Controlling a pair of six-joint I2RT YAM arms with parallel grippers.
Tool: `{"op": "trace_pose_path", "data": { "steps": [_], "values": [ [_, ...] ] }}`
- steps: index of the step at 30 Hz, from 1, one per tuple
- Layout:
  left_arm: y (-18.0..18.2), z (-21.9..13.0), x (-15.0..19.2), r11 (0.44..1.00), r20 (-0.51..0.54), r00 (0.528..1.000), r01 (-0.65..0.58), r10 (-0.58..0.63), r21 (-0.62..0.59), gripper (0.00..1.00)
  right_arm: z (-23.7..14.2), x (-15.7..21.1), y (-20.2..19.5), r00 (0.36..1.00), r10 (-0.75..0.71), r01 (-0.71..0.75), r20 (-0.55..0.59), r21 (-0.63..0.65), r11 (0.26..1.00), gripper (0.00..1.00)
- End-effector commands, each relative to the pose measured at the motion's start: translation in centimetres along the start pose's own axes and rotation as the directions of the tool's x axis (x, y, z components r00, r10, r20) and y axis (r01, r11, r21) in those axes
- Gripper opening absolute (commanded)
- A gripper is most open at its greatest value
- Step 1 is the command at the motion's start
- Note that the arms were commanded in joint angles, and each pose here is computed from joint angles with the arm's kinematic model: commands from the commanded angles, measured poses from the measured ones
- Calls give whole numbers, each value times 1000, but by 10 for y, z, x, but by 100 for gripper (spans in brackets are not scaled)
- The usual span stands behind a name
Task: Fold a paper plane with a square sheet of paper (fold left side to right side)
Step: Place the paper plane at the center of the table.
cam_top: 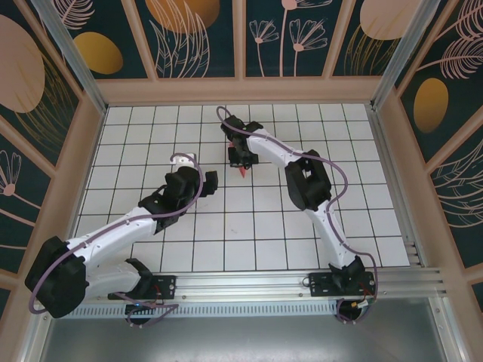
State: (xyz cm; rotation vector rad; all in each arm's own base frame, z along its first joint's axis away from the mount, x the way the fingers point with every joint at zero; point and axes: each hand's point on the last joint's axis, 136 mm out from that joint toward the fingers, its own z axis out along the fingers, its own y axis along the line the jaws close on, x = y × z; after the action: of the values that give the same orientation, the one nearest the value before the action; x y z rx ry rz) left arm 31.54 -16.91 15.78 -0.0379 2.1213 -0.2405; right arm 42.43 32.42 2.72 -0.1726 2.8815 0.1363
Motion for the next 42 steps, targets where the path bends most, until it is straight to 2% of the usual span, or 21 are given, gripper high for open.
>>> {"op": "trace_pose_path", "data": {
  "steps": [1, 11, 15, 21, 25, 33, 42],
  "values": [
    [4, 1, -4, 999, 8, 1000, -18, 18, -27, 98, 17, 13, -2, 998, -17, 18, -55, 16, 1000, 16],
    [3, 3, -2, 1000, -1, 1000, -18, 18, -25, 99, 11, 23, -4, 998, -10, 13, -68, 34, 999, 18],
    [3, 3, 0, 1000, -5, 1000, -15, 15, -25, 98, -1, 34, -4, 998, 19, -18, -62, 14, 1000, 6],
    [2, 2, -1, 1000, -5, 1000, -11, 11, -18, 99, -21, 42, -10, 998, 49, -49, -43, 3, 999, 6],
    [2, 1, -2, 1000, -3, 1000, -8, 8, -17, 99, -29, 43, -10, 998, 44, -44, -36, 8, 999, 7],
    [3, 1, 1, 1000, -12, 1000, -5, 5, -18, 99, -14, 44, -9, 998, 42, -41, -55, 15, 999, 16],
    [2, 1, -3, 1000, -7, 1000, -8, 7, -22, 99, -31, 34, -10, 999, 32, -32, -12, 30, 999, 21]
  ]
}}
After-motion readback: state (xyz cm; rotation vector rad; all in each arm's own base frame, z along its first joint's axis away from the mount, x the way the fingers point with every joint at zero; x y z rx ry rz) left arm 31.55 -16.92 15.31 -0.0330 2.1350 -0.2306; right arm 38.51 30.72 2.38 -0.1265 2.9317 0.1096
